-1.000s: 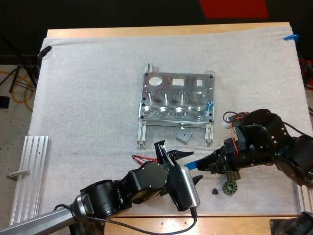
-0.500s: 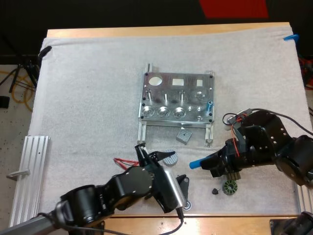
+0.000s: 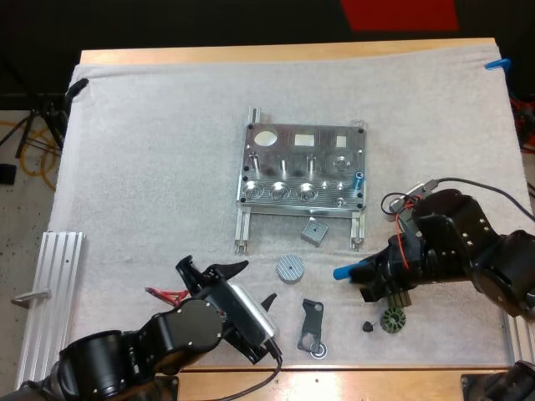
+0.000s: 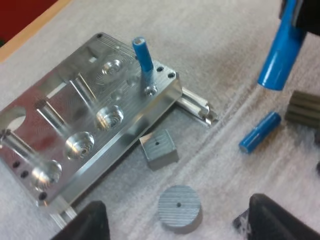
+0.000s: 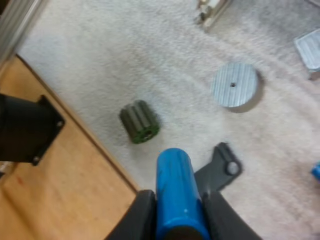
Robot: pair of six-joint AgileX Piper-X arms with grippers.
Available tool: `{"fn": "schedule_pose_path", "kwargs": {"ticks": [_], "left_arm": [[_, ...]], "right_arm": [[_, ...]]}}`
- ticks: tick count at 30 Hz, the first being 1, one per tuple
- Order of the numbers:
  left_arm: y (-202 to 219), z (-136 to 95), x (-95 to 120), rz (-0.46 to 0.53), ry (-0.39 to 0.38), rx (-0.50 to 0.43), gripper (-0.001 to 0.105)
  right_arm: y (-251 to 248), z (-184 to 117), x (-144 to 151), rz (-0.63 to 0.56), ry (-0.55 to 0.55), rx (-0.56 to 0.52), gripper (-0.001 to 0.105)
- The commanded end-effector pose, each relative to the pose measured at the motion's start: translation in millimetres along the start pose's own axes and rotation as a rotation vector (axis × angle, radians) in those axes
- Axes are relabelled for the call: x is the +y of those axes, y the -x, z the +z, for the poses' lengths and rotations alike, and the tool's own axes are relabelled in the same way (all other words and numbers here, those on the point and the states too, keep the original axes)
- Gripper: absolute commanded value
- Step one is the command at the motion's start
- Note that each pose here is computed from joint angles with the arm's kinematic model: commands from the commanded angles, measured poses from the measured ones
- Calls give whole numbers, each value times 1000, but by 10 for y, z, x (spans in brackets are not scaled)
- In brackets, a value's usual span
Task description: Load cells from right to left
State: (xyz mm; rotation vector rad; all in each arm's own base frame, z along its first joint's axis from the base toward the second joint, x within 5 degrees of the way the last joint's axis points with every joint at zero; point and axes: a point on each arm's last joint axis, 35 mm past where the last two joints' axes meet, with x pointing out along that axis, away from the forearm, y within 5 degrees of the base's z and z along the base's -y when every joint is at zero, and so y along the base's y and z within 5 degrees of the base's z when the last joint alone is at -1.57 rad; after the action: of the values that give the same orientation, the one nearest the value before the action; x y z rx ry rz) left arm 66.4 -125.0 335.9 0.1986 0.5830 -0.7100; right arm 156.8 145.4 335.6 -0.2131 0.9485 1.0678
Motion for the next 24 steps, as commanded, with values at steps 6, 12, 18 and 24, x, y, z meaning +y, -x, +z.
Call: {"fn": "schedule_pose_path", "kwargs": {"ticks": [6, 12, 18, 24], "left_arm": [[134, 36, 49, 8, 150, -49, 58], [255, 92, 78, 18, 145, -23, 58], [349, 111, 110, 36, 121, 12, 58], [357, 74, 124, 48, 97, 47, 58]], "right_arm": [[193, 133, 36, -118, 118, -16, 0], [332, 195, 46, -236, 205, 30, 0], [313, 370, -24, -330, 292, 125, 0], [172, 603, -116, -335, 313, 147, 0]]}}
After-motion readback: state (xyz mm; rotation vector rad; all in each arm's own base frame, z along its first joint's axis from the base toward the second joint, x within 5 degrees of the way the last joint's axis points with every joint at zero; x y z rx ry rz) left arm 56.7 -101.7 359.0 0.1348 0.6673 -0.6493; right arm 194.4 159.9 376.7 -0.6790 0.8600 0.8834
